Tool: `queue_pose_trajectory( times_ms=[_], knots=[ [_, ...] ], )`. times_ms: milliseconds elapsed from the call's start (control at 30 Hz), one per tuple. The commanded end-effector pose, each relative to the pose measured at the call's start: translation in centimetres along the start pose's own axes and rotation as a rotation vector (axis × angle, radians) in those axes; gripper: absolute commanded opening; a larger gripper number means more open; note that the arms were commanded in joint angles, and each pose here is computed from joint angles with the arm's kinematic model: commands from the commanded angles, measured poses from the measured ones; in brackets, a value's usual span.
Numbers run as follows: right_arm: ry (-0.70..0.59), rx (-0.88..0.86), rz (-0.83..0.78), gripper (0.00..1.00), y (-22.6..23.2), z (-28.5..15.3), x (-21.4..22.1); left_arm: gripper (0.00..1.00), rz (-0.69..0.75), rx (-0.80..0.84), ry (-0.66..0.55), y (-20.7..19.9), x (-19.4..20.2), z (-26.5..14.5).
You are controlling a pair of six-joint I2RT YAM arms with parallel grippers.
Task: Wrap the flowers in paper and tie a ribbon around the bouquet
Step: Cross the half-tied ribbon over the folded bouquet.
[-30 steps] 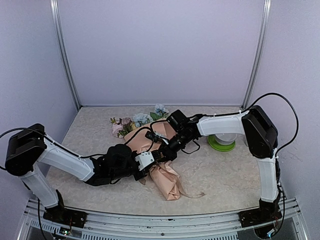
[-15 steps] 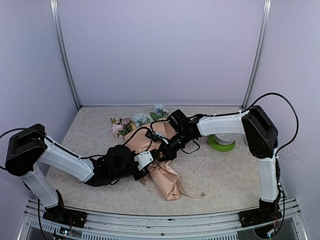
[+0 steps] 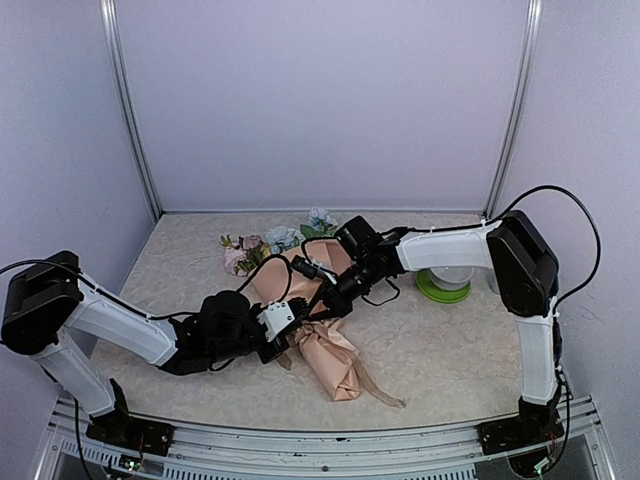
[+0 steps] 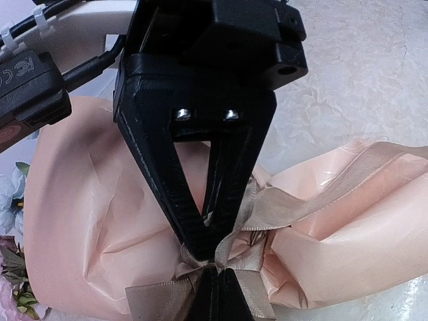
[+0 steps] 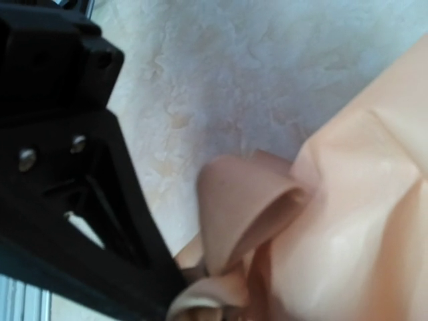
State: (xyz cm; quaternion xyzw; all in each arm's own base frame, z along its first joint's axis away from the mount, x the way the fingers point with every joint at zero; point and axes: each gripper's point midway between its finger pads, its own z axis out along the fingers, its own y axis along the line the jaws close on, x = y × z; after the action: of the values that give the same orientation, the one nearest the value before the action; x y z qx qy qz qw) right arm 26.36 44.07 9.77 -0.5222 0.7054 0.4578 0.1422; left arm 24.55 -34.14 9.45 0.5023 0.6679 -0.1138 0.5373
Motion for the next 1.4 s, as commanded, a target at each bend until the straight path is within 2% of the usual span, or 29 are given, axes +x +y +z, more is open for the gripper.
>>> queue_pose_trajectory(
  times_ms=[0,167,367,700,767,933,1000,1133,1367],
  knots=[
    [-0.053,0.039,0.001,0.01,-0.1,-1.5,-1.8,0.00,-0.012,0.045,-0.027,-0.8,-0.5,-0.4],
    [-0.111,0.077,0.050,0.00,-1.3,-2.4,-3.0,0.00,-0.016,0.059,0.005,-1.4,0.5,-0.1],
    [-0.112,0.060,0.086,0.00,-1.4,-2.3,-2.3,0.00,-0.011,0.065,0.022,-1.5,0.9,-0.2],
    [-0.068,0.088,0.164,0.13,-2.6,-1.6,-0.4,0.00,-0.003,0.077,0.081,-2.1,2.6,0.6],
    [-0.058,0.084,0.168,0.12,-2.6,-1.5,0.0,0.00,-0.005,0.070,0.087,-2.0,2.8,0.8],
    [-0.059,0.071,0.138,0.02,-1.9,-1.9,-0.4,0.00,-0.011,0.064,0.071,-1.9,2.3,0.7],
    [-0.065,0.056,0.115,0.08,-1.4,-2.1,-0.9,0.00,-0.011,0.057,0.069,-1.7,2.2,0.7],
    [-0.076,0.031,0.062,0.11,-0.3,-2.4,-1.9,0.00,-0.021,0.040,0.058,-1.4,2.0,0.6],
    [-0.035,0.009,0.039,0.25,0.6,-0.1,-1.2,0.00,-0.046,-0.012,0.028,-0.6,1.7,0.3]
  ],
)
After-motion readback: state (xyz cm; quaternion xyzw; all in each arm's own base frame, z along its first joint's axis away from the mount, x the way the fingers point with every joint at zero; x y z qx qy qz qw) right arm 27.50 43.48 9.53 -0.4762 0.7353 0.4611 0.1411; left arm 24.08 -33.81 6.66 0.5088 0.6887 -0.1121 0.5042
